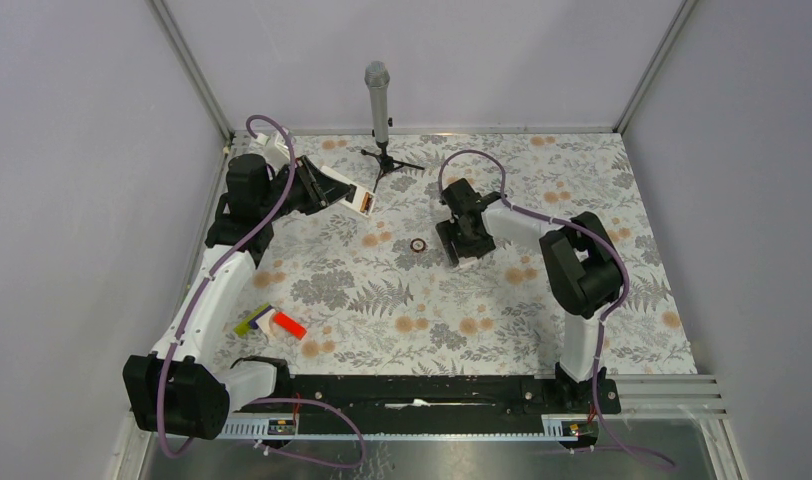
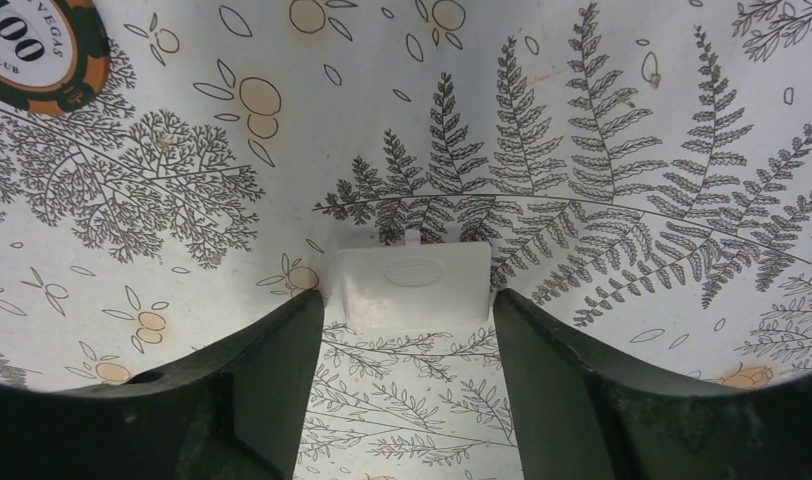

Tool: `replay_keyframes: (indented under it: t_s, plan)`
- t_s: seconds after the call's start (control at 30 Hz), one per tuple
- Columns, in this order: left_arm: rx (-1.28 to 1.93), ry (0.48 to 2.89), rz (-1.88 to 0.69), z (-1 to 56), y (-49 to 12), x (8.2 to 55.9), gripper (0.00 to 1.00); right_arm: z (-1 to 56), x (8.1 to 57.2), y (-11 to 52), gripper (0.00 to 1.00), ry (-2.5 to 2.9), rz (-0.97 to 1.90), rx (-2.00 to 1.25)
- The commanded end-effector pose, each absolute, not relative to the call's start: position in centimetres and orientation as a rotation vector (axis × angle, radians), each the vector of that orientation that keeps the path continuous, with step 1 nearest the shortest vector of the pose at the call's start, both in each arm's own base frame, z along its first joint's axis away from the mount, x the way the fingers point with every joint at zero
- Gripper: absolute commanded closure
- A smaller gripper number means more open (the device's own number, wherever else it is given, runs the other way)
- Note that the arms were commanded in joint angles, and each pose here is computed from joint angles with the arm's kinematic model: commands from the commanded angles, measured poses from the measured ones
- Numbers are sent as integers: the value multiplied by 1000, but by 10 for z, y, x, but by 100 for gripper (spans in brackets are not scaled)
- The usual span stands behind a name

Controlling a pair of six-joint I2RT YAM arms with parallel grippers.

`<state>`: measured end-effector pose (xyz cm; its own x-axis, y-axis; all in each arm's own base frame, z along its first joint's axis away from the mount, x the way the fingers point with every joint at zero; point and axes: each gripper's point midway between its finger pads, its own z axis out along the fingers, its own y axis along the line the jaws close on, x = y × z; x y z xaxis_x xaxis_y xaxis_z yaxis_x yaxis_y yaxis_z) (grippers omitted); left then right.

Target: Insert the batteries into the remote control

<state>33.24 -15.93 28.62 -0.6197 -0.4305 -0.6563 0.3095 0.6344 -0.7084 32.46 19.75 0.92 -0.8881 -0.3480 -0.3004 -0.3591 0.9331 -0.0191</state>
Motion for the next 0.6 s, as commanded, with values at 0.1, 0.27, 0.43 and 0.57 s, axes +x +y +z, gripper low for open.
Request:
replay_keyframes:
  t_s: [0.1, 0.27, 0.43, 0.57]
  plan:
    - [-38, 1877, -1079, 312, -160, 333, 100, 11, 315, 206, 28, 2797, 181, -619]
    - [-41, 1873, -1089, 311, -161, 333, 100, 5, 309, 205, 28, 2812, 184, -645]
    - [-40, 1873, -1086, 312, -160, 331, 100, 3, 311, 194, 31, 2825, 94, -638]
    - [-42, 1876, -1086, 311, -160, 331, 100, 3, 311, 192, 34, 2828, 79, -631]
